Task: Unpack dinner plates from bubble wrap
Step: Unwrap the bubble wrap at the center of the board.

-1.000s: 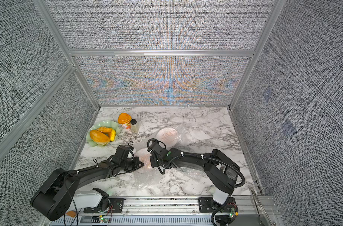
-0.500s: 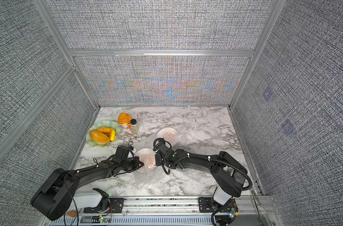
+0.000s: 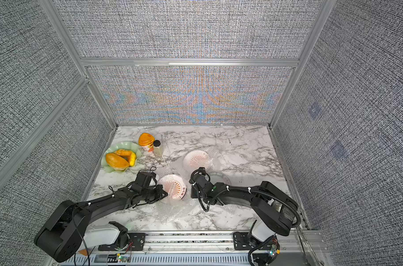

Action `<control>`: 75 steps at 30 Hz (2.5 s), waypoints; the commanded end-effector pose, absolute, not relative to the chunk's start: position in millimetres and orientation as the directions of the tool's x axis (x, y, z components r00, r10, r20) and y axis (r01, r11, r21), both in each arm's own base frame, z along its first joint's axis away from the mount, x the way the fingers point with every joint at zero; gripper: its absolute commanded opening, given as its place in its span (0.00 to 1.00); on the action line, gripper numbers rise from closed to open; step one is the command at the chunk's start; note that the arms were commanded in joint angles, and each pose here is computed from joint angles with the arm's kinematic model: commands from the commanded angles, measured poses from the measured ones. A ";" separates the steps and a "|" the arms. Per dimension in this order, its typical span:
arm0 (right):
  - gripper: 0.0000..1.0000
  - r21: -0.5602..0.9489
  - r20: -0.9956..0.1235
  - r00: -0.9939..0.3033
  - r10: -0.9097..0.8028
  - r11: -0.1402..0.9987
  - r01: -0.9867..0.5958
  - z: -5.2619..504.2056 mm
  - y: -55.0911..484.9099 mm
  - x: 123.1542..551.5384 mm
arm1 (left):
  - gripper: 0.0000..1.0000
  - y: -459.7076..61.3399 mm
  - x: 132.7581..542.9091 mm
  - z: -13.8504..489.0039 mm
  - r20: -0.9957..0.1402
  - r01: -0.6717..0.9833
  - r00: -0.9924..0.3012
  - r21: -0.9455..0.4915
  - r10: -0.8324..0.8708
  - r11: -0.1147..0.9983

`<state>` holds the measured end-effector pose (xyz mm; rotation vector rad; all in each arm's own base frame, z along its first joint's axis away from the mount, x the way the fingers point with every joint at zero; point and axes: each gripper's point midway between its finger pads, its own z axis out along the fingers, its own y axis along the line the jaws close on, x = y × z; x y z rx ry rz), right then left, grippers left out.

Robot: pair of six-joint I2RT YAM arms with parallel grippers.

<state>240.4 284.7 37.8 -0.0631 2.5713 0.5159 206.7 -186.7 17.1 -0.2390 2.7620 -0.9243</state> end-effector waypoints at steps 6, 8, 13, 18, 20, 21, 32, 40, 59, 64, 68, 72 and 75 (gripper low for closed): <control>0.00 0.446 -0.461 -0.868 0.185 0.894 -0.046 29.9 283.2 242.0 | 0.00 -176.4 193.0 11.3 -0.122 -0.107 -0.970 -0.566 -0.211 0.817; 0.04 0.449 -0.479 -0.857 0.191 0.892 -0.052 36.2 278.6 242.1 | 0.00 -178.0 194.7 16.4 -0.133 -0.096 -0.969 -0.575 -0.209 0.812; 0.23 0.416 -0.546 -0.828 0.128 0.899 -0.135 71.2 280.3 247.3 | 0.03 -188.3 201.7 32.2 -0.161 -0.045 -0.970 -0.613 -0.181 0.789; 0.36 0.391 -0.592 -0.800 0.093 0.902 -0.184 109.0 276.7 248.5 | 0.18 -199.7 211.2 64.5 -0.208 0.015 -0.964 -0.658 -0.163 0.752; 0.42 0.371 -0.608 -0.790 0.084 0.909 -0.189 118.9 270.2 247.6 | 0.26 -200.5 214.1 77.7 -0.234 0.039 -0.960 -0.658 -0.155 0.752; 0.46 0.364 -0.615 -0.784 0.084 0.912 -0.188 123.7 266.8 247.1 | 0.30 -199.8 215.3 84.2 -0.248 0.050 -0.957 -0.652 -0.151 0.756; 0.74 0.386 -0.557 -0.830 0.004 0.887 -0.255 106.5 283.0 235.7 | 0.50 -204.2 209.9 105.0 -0.322 0.154 -0.944 -0.606 -0.064 0.781; 0.77 0.400 -0.536 -0.844 0.019 0.886 -0.234 97.2 283.8 239.8 | 0.46 -245.5 196.3 74.2 -0.248 0.172 -0.969 -0.615 0.018 0.769; 0.99 0.411 -0.531 -0.845 0.070 0.893 -0.184 110.3 257.4 250.1 | 0.43 -235.3 186.4 12.2 -0.155 0.111 -0.987 -0.510 0.036 0.853; 0.99 0.335 -0.556 -0.827 0.078 0.932 -0.137 112.0 231.6 261.9 | 0.43 -228.3 182.1 6.1 -0.143 0.100 -0.989 -0.486 0.034 0.868; 0.99 0.315 -0.575 -0.813 0.095 0.942 -0.112 115.2 217.4 270.6 | 0.43 -226.8 180.3 4.9 -0.136 0.097 -0.990 -0.483 0.035 0.870; 0.99 0.310 -0.586 -0.805 0.091 0.943 -0.119 119.7 213.3 277.2 | 0.42 -226.6 180.3 5.4 -0.136 0.097 -0.990 -0.482 0.035 0.871; 0.99 0.308 -0.615 -0.786 0.065 0.937 -0.163 146.4 211.7 278.1 | 0.42 -228.2 180.9 9.1 -0.143 0.103 -0.989 -0.492 0.036 0.865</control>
